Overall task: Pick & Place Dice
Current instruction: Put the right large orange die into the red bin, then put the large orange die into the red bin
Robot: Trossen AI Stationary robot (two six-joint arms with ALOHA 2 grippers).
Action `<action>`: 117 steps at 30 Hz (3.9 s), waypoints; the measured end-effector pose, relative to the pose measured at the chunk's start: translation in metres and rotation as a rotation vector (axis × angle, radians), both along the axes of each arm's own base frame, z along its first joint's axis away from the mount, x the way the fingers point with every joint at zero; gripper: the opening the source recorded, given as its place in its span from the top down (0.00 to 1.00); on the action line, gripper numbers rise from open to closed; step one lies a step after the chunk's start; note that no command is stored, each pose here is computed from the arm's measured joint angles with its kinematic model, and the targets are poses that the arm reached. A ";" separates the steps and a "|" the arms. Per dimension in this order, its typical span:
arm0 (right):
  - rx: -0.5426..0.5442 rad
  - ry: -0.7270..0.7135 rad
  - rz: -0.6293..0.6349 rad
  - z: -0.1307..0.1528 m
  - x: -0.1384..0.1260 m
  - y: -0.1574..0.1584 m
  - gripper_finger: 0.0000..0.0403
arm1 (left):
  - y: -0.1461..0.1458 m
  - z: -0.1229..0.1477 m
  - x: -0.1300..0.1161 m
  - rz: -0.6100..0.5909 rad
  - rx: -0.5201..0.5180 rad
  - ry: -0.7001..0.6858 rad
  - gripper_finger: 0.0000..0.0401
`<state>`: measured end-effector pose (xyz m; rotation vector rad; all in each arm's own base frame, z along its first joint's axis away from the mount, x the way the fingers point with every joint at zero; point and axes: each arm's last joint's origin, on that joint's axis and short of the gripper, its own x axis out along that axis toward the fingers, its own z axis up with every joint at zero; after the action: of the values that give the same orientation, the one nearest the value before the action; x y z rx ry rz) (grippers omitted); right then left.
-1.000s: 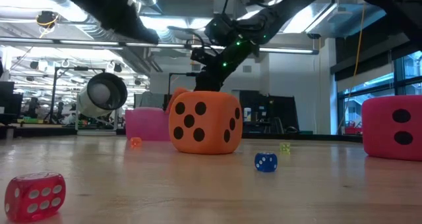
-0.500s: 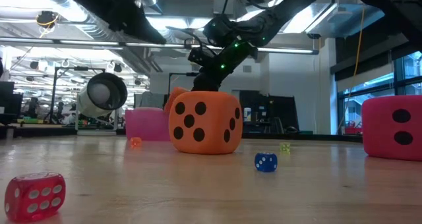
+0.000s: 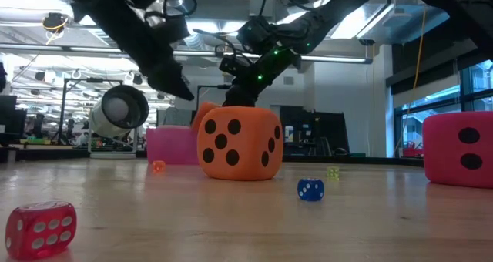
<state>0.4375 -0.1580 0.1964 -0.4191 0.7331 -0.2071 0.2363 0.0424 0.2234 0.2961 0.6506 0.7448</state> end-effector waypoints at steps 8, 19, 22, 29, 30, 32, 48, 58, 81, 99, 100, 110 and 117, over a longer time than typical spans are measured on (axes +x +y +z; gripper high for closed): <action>0.019 -0.007 0.024 0.000 0.000 0.001 0.03 | 0.028 0.009 0.003 -0.045 -0.021 -0.105 0.54; 0.016 -0.056 0.041 0.004 0.003 0.001 0.01 | 0.069 0.000 0.006 -0.097 -0.118 -0.196 0.77; 0.016 -0.057 0.040 0.004 0.003 0.001 0.01 | 0.079 -0.009 0.009 -0.058 -0.119 -0.180 0.81; 0.015 -0.059 0.040 0.004 0.003 0.001 0.01 | 0.098 -0.030 0.009 0.032 -0.171 -0.143 0.88; 0.015 -0.058 0.040 0.004 0.003 0.001 0.01 | 0.099 -0.032 0.009 0.038 -0.175 -0.139 0.89; 0.016 -0.055 0.039 0.004 0.003 0.001 0.01 | 0.101 -0.033 0.008 0.043 -0.177 -0.136 0.91; -0.224 0.244 -0.247 0.007 -0.010 0.036 0.06 | 0.071 0.023 -0.005 -0.086 -0.129 -0.351 0.99; -0.148 0.280 -0.273 0.026 -0.011 0.089 0.13 | 0.044 0.028 -0.007 -0.267 -0.275 -0.351 0.96; 0.145 0.260 -0.548 0.142 -0.123 0.165 0.13 | -0.021 0.027 0.007 -0.615 -0.258 -0.254 0.42; 0.204 0.346 -0.157 0.155 -0.148 0.237 0.13 | -0.048 0.029 0.009 -0.787 -0.176 -0.217 0.13; 0.215 0.338 -0.142 0.159 -0.152 0.237 0.13 | -0.048 0.030 0.009 -0.789 -0.168 -0.215 0.12; 0.337 0.054 -0.062 0.232 -0.240 0.214 0.13 | -0.048 0.044 0.015 -0.813 -0.121 -0.321 0.06; 0.373 -0.125 -0.054 0.259 -0.290 0.196 0.13 | -0.049 0.073 0.044 -0.844 -0.114 -0.256 0.02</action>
<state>0.1475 0.0378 0.4555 -0.0313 0.6428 -0.1413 0.2800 -0.0065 0.2959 0.3283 0.2715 -0.0667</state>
